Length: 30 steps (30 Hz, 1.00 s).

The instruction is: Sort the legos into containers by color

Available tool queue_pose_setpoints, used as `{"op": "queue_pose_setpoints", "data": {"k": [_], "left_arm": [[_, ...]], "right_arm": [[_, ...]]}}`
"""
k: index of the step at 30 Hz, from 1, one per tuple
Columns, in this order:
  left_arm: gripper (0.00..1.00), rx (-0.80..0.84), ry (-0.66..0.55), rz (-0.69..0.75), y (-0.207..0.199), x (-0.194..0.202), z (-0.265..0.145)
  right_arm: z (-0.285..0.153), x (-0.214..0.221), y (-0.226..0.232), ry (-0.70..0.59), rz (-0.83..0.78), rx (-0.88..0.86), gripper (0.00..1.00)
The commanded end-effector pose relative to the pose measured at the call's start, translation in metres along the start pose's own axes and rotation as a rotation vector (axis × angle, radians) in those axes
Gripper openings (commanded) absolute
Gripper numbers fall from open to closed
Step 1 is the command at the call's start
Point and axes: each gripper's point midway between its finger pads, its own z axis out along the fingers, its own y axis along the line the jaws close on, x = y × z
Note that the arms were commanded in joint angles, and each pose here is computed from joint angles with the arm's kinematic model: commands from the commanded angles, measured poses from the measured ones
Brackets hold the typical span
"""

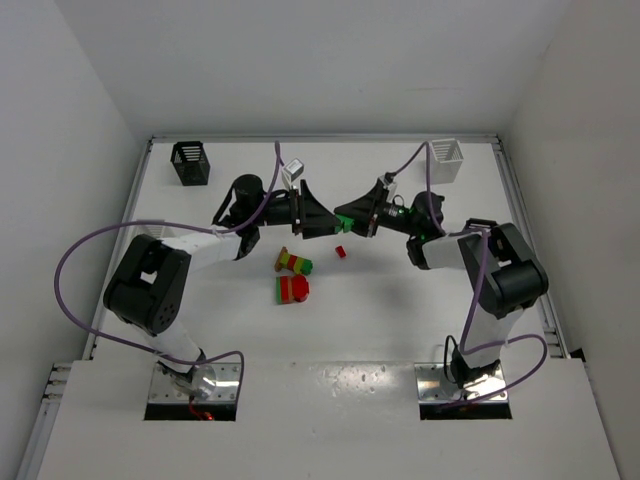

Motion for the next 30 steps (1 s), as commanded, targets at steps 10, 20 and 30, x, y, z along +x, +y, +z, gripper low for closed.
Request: {"op": "queue_pose_setpoints", "data": {"k": [10, 20, 30], "left_arm": [[0.55, 0.011, -0.044, 0.023, -0.007, -0.017, 0.0], [0.29, -0.007, -0.048, 0.01, 0.0, -0.017, 0.001], [0.0, -0.06, -0.113, 0.066, 0.002, -0.019, -0.021]], "right_arm": [[0.007, 0.013, 0.033, 0.028, -0.183, -0.14, 0.0], [0.011, 0.021, 0.036, 0.053, -0.214, -0.145, 0.02], [0.005, 0.012, 0.032, 0.051, -0.211, -0.095, 0.76]]}}
